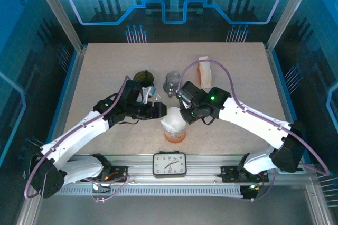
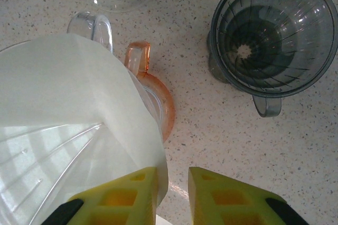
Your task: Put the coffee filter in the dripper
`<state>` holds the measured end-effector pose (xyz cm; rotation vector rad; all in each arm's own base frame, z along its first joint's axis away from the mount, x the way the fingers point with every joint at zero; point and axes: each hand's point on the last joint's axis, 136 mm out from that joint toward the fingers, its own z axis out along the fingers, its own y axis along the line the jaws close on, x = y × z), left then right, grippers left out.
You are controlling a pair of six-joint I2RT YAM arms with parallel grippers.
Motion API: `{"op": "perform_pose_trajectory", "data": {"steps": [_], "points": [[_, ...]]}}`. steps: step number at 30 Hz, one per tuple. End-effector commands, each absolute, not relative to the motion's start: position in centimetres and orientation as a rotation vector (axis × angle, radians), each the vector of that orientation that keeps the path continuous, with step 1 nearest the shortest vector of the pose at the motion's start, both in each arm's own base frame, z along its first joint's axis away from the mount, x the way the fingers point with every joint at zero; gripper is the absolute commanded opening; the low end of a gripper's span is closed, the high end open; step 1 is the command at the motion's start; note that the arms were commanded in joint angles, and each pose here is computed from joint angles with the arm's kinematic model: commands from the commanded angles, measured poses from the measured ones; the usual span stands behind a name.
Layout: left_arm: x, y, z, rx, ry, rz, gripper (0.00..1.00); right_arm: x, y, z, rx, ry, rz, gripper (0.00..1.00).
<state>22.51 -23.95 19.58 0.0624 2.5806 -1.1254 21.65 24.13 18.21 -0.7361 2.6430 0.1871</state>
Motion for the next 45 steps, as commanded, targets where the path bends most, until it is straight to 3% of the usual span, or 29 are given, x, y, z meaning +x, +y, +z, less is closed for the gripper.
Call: {"op": "perform_pose_trajectory", "data": {"steps": [1,13,18,22,45], "points": [[21.7,-24.1,20.8,0.154,2.573,-1.136,0.64,21.5,24.2,18.0,-0.741,2.647,0.187,0.24],[20.2,-23.5,18.1,0.183,2.674,-1.050,0.41,21.3,24.2,18.1,-0.738,2.643,0.180,0.26],[20.4,-23.4,17.9,0.173,2.673,-1.037,0.39,21.6,24.5,18.9,-0.724,2.612,0.194,0.58],[20.5,-23.4,17.7,0.168,2.677,-1.035,0.37,21.9,25.6,19.0,-0.729,2.605,0.227,0.67],[20.6,-23.7,16.6,0.141,2.687,-1.050,0.36,22.5,27.2,12.1,-0.799,2.702,0.104,0.70]]}}
